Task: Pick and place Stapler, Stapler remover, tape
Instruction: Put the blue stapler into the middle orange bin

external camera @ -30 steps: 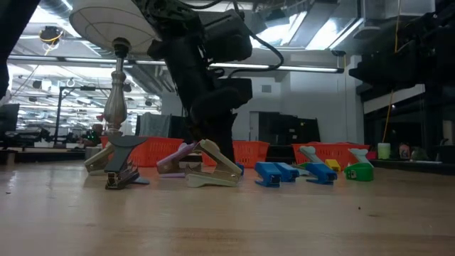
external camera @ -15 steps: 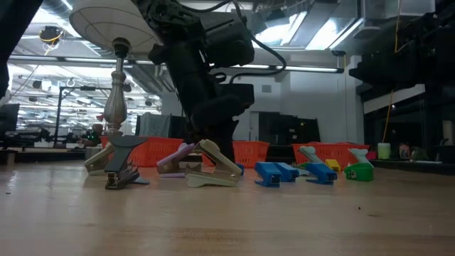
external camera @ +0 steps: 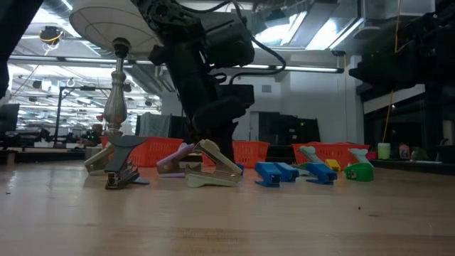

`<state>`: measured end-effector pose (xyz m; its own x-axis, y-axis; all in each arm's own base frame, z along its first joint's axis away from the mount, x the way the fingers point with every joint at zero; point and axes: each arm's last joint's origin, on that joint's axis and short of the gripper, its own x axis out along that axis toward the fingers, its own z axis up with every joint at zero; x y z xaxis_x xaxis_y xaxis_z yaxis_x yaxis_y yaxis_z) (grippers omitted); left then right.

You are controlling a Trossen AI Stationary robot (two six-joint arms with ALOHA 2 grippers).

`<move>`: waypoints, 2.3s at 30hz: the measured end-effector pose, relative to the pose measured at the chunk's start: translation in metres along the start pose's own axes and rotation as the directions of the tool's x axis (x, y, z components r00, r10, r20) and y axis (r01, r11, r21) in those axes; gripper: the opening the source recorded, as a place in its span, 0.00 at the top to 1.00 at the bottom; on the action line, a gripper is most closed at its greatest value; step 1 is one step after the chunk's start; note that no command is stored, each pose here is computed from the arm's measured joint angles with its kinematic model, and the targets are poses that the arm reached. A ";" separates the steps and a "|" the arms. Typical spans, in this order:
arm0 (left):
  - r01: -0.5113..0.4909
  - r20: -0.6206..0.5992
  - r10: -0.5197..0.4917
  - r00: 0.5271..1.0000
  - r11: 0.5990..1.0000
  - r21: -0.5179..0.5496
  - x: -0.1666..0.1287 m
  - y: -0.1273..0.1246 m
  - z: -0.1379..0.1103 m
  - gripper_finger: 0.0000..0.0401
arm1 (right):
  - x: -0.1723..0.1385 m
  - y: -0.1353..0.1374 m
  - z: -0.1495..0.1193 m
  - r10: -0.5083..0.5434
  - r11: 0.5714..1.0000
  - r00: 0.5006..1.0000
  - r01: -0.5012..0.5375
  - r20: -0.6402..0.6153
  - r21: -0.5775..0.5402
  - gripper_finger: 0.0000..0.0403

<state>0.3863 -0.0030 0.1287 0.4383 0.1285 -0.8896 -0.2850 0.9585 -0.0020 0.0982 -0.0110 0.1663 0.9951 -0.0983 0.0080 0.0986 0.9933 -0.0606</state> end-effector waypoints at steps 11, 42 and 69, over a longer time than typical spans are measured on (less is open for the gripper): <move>-0.015 0.013 0.015 1.000 0.999 -0.031 -0.011 0.014 0.005 0.82 | 0.000 0.000 0.000 0.000 1.000 1.000 0.000 0.000 0.000 0.53; -0.365 0.304 0.430 0.850 0.897 -0.249 -0.071 0.099 0.048 0.84 | 0.000 0.000 0.000 0.000 1.000 1.000 0.000 0.000 0.000 0.53; -0.257 0.278 0.393 0.876 0.870 -0.420 -0.047 0.139 0.049 0.84 | 0.000 0.000 0.000 0.000 1.000 1.000 0.000 0.000 0.000 0.53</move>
<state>0.3680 0.1370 0.1928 0.5088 0.5602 -0.6537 -0.7188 0.6943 0.0355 0.0982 -0.0110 0.1662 0.9952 -0.0980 0.0082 0.0983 0.9933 -0.0609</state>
